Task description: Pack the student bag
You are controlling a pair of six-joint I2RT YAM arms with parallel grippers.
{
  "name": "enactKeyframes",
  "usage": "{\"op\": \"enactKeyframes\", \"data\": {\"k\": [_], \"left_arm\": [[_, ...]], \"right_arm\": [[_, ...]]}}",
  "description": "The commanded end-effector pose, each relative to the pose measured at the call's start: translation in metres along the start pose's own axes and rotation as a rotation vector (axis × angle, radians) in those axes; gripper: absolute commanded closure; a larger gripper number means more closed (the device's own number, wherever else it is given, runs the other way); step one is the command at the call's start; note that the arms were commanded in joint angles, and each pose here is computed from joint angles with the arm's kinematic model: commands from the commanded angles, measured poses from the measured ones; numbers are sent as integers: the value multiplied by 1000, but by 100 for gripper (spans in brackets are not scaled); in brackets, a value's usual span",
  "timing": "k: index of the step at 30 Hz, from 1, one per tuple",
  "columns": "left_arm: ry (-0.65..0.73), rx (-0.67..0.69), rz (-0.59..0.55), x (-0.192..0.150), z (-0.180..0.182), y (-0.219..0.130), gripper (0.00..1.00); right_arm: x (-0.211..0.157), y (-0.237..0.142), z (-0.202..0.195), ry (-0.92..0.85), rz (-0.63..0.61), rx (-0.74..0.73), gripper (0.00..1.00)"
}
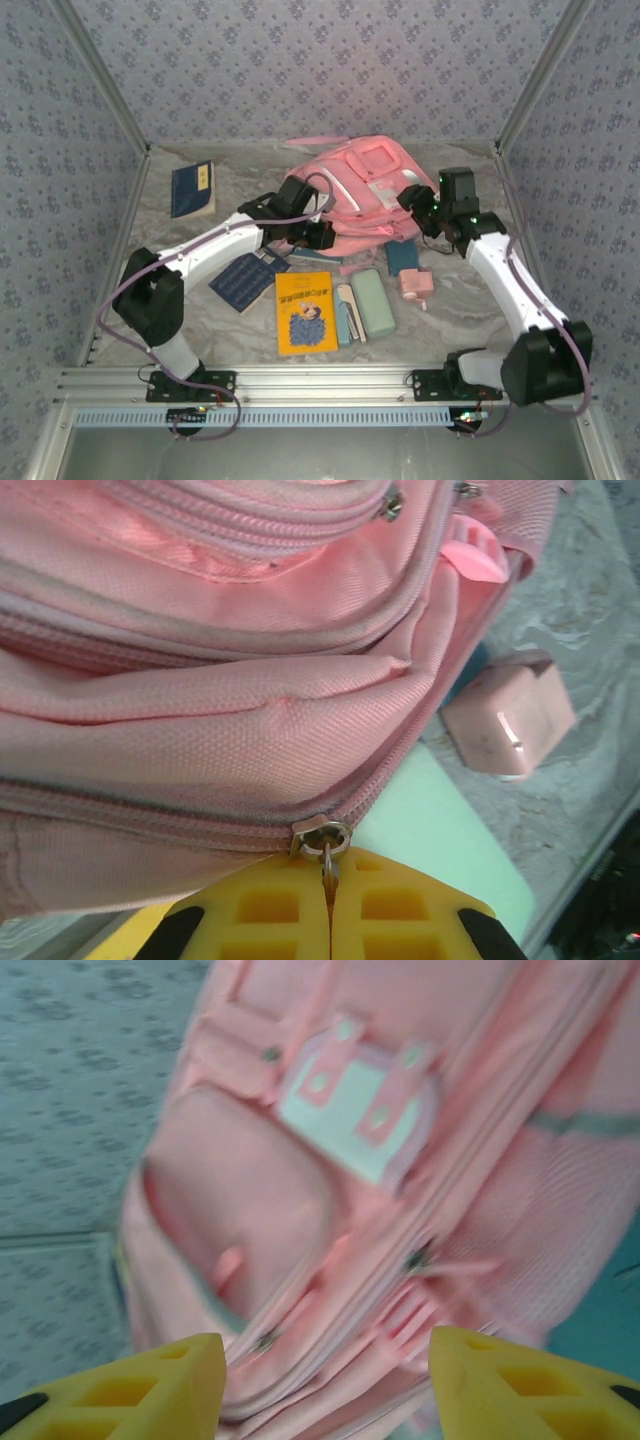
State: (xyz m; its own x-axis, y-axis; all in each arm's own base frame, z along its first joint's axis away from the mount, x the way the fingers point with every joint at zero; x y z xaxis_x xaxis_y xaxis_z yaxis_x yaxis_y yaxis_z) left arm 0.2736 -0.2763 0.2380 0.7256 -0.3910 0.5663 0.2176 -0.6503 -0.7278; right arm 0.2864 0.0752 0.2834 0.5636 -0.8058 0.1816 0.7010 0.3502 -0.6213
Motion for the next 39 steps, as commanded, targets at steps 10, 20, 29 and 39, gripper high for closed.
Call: {"op": "enactKeyframes", "data": {"k": [10, 20, 29, 39], "left_arm": [[49, -175, -101, 24, -61, -18, 100], [76, -230, -91, 20, -89, -9, 100], [77, -281, -79, 19, -100, 0, 100], [127, -191, -49, 12, -92, -5, 100]], "right_arm": [[-74, 13, -36, 236, 190, 21, 38], [-76, 25, -49, 311, 117, 114, 35], [-76, 32, -44, 280, 86, 164, 47], [-71, 34, -48, 129, 123, 66, 100]]}}
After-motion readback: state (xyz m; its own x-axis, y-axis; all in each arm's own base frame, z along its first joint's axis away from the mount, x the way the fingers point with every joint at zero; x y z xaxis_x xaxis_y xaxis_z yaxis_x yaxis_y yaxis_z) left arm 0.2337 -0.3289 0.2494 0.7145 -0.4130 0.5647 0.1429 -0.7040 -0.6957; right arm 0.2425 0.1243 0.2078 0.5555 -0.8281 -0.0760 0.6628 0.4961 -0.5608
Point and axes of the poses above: each hand's point on the last joint's axis, 136 mm out from that joint toward the fingers, its own y axis out along the fingers, its own z axis along the line the jaws close on, x = y × z, the point moved 10 cm from there along -y, back along the fingers, and after that the axes turned 12 degrees about y, right-handed, at the moved point
